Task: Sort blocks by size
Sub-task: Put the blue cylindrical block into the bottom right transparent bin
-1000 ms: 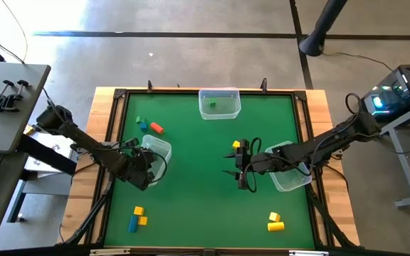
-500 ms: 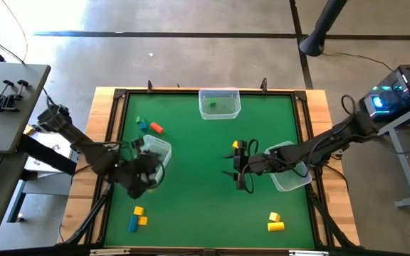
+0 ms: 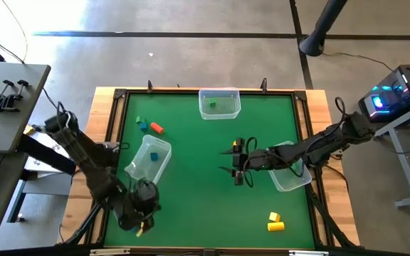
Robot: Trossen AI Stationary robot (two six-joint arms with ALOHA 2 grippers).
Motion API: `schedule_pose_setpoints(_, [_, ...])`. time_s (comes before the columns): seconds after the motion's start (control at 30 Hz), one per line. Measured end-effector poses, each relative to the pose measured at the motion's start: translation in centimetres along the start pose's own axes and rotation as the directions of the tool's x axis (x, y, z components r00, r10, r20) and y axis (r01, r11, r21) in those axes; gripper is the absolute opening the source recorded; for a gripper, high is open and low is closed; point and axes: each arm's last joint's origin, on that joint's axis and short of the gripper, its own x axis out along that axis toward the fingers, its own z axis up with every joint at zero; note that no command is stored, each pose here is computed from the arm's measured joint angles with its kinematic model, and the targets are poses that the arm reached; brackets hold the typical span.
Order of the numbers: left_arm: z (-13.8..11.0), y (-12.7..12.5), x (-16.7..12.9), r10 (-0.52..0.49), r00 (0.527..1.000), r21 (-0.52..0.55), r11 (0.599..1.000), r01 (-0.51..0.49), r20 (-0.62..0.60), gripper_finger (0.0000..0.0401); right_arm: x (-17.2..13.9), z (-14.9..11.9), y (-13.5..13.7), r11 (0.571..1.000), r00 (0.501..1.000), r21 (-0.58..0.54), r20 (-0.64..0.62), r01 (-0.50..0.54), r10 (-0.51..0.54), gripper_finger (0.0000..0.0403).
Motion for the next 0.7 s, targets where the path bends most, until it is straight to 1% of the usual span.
schedule_pose_setpoints(0.07, [-1.4,-0.4,1.0,0.010,0.992,-0.157,0.987,-0.030,-0.129,0.0002,0.1,0.2,-0.4,0.999,1.000,-0.031,0.024,-0.018,0.019,0.0248])
schedule_pose_setpoints(0.13, [-3.1,-0.6,1.9,0.036,0.966,-0.269,0.957,-0.108,-0.257,0.0003,0.3,0.5,-0.8,0.997,0.996,-0.061,0.065,-0.055,0.059,0.0248])
schedule_pose_setpoints(0.23, [-5.4,-0.9,3.0,0.073,0.914,-0.399,0.884,-0.245,-0.399,0.0005,0.5,0.7,-1.4,0.988,0.986,-0.106,0.110,-0.111,0.122,0.0248])
schedule_pose_setpoints(0.3, [-6.6,-1.0,3.6,0.109,0.881,-0.459,0.820,-0.342,-0.461,0.0006,0.6,0.8,-1.8,0.982,0.979,-0.126,0.134,-0.139,0.156,0.0248])
schedule_pose_setpoints(0.37, [-7.6,-1.0,4.0,0.131,0.852,-0.500,0.760,-0.415,-0.507,0.0014,0.7,0.8,-2.2,0.978,0.974,-0.132,0.141,-0.160,0.178,0.0248])
schedule_pose_setpoints(0.43, [-8.2,-1.0,4.1,0.138,0.833,-0.520,0.724,-0.454,-0.535,0.0029,0.8,0.7,-2.5,0.976,0.971,-0.131,0.142,-0.174,0.192,0.0248])
schedule_pose_setpoints(0.5, [-8.4,-1.1,4.0,0.139,0.833,-0.539,0.703,-0.464,-0.536,0.0051,0.8,0.6,-2.7,0.974,0.968,-0.129,0.141,-0.188,0.206,0.0248])
schedule_pose_setpoints(0.57, [-8.3,-1.1,3.9,0.138,0.842,-0.563,0.685,-0.462,-0.522,0.0077,0.9,0.5,-2.8,0.972,0.968,-0.128,0.131,-0.196,0.213,0.0248])
schedule_pose_setpoints(0.7, [-8.2,-1.1,3.8,0.134,0.848,-0.575,0.679,-0.456,-0.513,0.0137,0.9,0.5,-2.8,0.971,0.968,-0.129,0.126,-0.202,0.218,0.0248])
